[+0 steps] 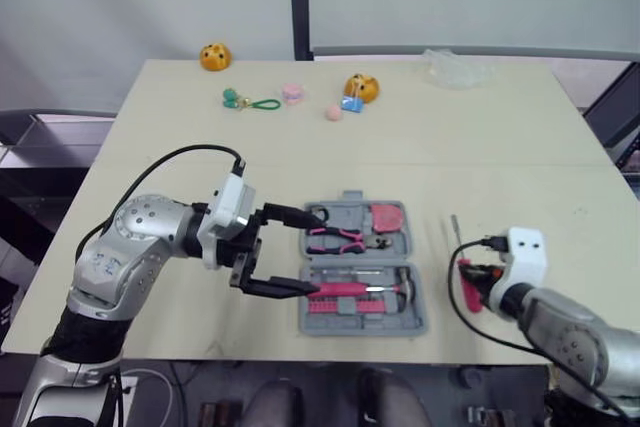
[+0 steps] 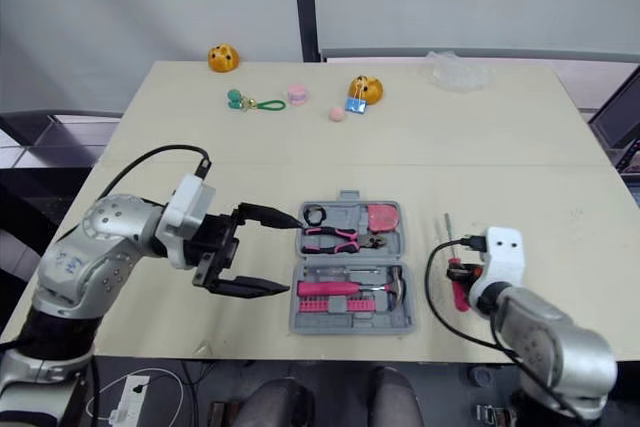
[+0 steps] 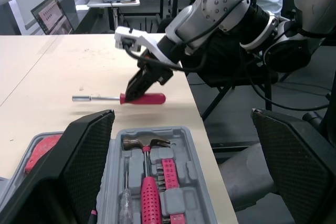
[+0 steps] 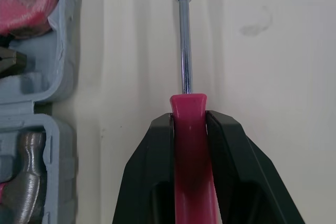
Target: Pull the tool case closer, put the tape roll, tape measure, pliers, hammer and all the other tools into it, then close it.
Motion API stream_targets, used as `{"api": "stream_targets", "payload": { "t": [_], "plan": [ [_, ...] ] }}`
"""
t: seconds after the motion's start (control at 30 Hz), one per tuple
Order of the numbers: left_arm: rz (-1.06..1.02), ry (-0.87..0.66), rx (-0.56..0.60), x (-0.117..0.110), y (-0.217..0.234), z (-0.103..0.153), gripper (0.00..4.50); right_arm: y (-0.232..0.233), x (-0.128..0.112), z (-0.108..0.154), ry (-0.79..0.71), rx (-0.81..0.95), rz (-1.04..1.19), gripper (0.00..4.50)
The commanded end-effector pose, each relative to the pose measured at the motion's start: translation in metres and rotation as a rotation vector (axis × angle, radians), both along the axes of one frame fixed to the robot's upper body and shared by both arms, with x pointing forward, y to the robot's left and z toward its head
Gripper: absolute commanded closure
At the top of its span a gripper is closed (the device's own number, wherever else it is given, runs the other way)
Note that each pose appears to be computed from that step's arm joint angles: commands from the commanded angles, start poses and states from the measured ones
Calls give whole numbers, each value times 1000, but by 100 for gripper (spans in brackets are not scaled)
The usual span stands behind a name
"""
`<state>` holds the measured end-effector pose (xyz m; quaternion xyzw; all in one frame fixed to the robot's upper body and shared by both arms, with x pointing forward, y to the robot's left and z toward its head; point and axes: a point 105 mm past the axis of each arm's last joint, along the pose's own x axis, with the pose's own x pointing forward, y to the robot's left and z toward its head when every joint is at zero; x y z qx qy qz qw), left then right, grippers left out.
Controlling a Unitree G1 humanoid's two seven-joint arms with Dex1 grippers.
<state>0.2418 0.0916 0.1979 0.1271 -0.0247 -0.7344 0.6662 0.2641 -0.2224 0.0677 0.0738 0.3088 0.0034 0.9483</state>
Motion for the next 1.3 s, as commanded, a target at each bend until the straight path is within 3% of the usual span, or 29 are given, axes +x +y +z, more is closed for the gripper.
{"api": "stream_targets", "payload": {
  "t": [0.03, 0.17, 0.3, 0.43, 0.47, 0.6, 0.9, 1.13, 1.3],
  "plan": [
    [9, -29, 21, 1, 5, 0, 0, -8, 1, 1, -5, -52, -45, 408],
    [18, -32, 27, 2, 7, -1, 0, -13, 8, -5, 8, -30, -68, 408],
    [30, -34, 21, 4, 8, 0, 0, -12, 10, 7, -10, 0, -28, 221],
    [41, -34, 22, 1, 9, -2, 0, -19, 11, 50, -81, -50, 128, 19],
    [46, -36, 22, 1, 9, -3, 0, -19, 10, 59, -83, -83, 209, 8],
    [61, -38, 14, 1, 9, -3, 0, -9, 6, 84, -102, -381, 706, 8],
    [67, -44, 15, 0, 10, -3, 0, -15, 13, 66, -21, -983, 1585, 8],
    [79, -49, 36, 0, 14, -4, 0, -18, 31, 47, -19, -1276, 1928, 8],
    [79, -48, 37, -1, 14, -4, 0, -16, 36, 35, -44, -1374, 2085, 8]
  ]
}}
